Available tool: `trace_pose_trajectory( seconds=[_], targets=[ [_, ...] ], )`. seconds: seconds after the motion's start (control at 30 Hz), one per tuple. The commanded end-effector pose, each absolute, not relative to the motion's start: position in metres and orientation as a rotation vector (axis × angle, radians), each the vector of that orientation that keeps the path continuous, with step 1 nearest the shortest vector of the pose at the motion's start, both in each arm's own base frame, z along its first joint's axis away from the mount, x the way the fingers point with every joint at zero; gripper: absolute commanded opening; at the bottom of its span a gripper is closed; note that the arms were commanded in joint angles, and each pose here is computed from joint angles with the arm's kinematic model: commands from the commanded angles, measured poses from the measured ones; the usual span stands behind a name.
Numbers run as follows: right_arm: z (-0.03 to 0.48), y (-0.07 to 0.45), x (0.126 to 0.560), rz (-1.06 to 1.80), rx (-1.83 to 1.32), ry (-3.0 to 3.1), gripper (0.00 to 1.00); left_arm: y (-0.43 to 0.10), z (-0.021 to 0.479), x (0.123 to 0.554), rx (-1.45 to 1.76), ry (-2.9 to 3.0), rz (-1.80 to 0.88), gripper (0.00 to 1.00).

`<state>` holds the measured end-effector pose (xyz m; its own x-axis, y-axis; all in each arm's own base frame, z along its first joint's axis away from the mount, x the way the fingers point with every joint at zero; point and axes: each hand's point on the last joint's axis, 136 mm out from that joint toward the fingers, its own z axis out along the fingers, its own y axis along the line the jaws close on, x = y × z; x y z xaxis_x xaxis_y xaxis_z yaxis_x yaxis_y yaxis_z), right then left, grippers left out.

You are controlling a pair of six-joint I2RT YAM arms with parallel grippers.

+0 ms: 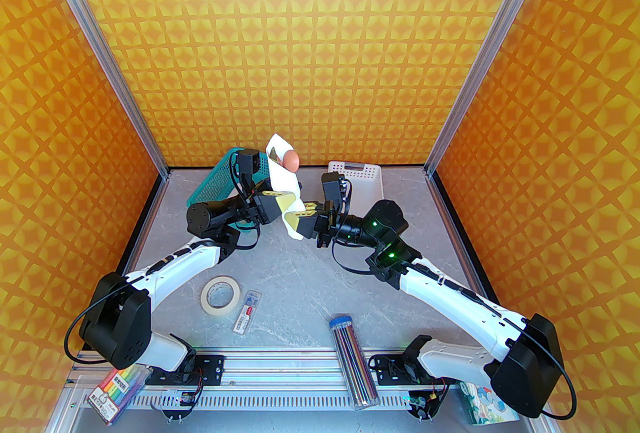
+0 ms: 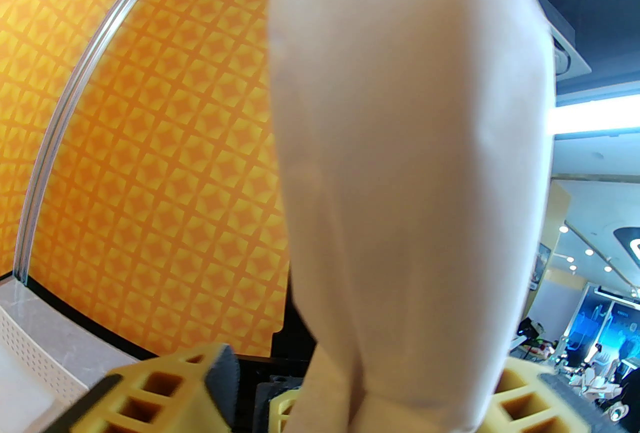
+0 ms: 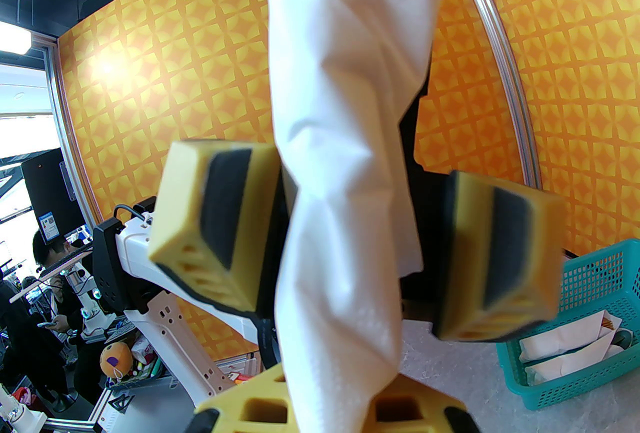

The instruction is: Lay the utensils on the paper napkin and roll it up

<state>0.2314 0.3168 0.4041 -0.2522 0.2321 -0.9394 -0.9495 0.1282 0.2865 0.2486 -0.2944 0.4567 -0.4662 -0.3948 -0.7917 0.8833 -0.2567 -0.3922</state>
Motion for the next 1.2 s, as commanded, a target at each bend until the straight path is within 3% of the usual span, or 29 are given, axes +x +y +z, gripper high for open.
trace_pose_trajectory(
  seconds=[0.0, 0.07, 0.27, 0.5, 1.03, 1.17],
  targets=[
    [0.418, 0.311, 0.222, 1.361, -0.792, 1.261, 0.11, -0.293, 0.471, 0.236, 0.771, 1.005, -1.850, 0.49],
    [0.416, 0.309, 0.222, 1.353, -0.783, 1.269, 0.11, -0.292, 0.474, 0.234, 0.782, 0.996, -1.846, 0.39],
    [0.406, 0.302, 0.224, 1.308, -0.750, 1.318, 0.11, -0.286, 0.482, 0.232, 0.786, 0.973, -1.819, 0.23],
    [0.394, 0.300, 0.228, 1.265, -0.747, 1.383, 0.11, -0.280, 0.488, 0.228, 0.788, 0.968, -1.782, 0.21],
    [0.403, 0.294, 0.228, 1.212, -0.737, 1.380, 0.10, -0.264, 0.474, 0.239, 0.743, 1.135, -1.537, 0.40],
    [0.417, 0.294, 0.226, 1.232, -0.731, 1.326, 0.11, -0.254, 0.473, 0.243, 0.692, 1.160, -1.462, 0.57]
  ],
)
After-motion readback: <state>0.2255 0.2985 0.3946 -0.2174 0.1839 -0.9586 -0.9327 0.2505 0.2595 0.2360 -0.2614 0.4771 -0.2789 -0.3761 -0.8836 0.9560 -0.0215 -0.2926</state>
